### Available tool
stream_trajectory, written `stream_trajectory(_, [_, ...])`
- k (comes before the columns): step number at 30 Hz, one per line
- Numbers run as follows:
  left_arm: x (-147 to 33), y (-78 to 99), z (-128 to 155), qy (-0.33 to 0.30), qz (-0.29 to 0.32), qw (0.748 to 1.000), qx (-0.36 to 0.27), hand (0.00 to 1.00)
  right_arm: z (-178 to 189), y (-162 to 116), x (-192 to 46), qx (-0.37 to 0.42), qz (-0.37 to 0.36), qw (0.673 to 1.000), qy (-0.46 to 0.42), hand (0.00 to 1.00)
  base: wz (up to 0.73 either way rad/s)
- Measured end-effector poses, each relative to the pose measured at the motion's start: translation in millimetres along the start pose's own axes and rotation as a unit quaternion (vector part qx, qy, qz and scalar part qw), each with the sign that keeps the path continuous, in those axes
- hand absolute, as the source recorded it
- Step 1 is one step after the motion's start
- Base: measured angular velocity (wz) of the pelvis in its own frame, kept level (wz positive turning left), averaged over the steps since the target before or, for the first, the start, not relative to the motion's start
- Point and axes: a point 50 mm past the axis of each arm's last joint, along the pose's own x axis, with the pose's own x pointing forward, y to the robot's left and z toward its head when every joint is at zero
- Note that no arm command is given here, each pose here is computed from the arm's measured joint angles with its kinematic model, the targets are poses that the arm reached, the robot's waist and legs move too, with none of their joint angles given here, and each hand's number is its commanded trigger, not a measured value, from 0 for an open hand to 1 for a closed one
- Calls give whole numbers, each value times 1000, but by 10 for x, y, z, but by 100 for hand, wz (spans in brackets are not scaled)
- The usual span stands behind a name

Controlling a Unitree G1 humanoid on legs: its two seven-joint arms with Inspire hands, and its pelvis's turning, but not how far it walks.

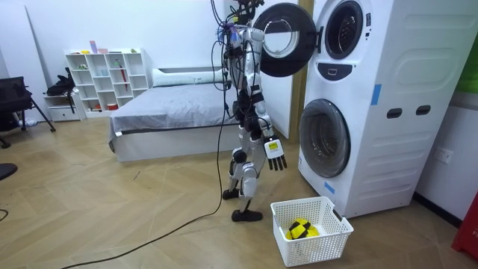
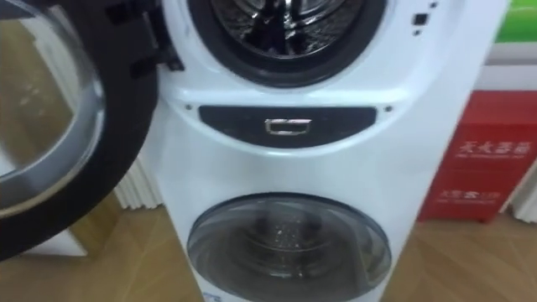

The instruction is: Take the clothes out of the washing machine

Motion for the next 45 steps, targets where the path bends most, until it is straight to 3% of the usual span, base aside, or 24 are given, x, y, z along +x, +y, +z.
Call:
stream_trajectory(2, [-119, -51, 202, -43, -14, 999, -20, 0, 15, 20, 6, -3, 11, 1000, -1, 0, 34])
stream_trajectory(4, [-360, -56, 390, -83, -29, 995, -42, 0, 69, 79, 31, -13, 22, 1000, 0, 0, 11])
stream_trajectory(6, [-493, -120, 438, -91, -50, 992, -73, 0, 82, 101, 37, -21, 29, 999, 1, 0, 12])
stream_trajectory(15, [-775, -437, 285, -39, -203, 971, -118, 0, 94, 214, 51, 6, 51, 999, 4, 0, 0])
stream_trajectory(21, [-1199, -892, 107, 50, -388, 906, -160, 0, 161, 231, 67, 3, 47, 999, 4, 0, -12])
stream_trajectory(26, [-1363, -1017, 71, 76, -442, 877, -174, 0, 227, 240, 75, -8, 38, 999, -3, 0, -21])
stream_trajectory(34, [-1837, -1281, -42, 132, -569, 792, -178, 0, 386, 465, 105, -56, 69, 996, -20, 0, -20])
stream_trajectory(41, [-1805, -1424, 83, 88, -587, 790, -153, 0, 376, 540, 108, -46, 78, 996, -19, 0, -2])
stream_trajectory(45, [-1820, -1595, 202, 54, -603, 782, -146, 0, 397, 555, 110, -37, 82, 996, -22, 0, -6])
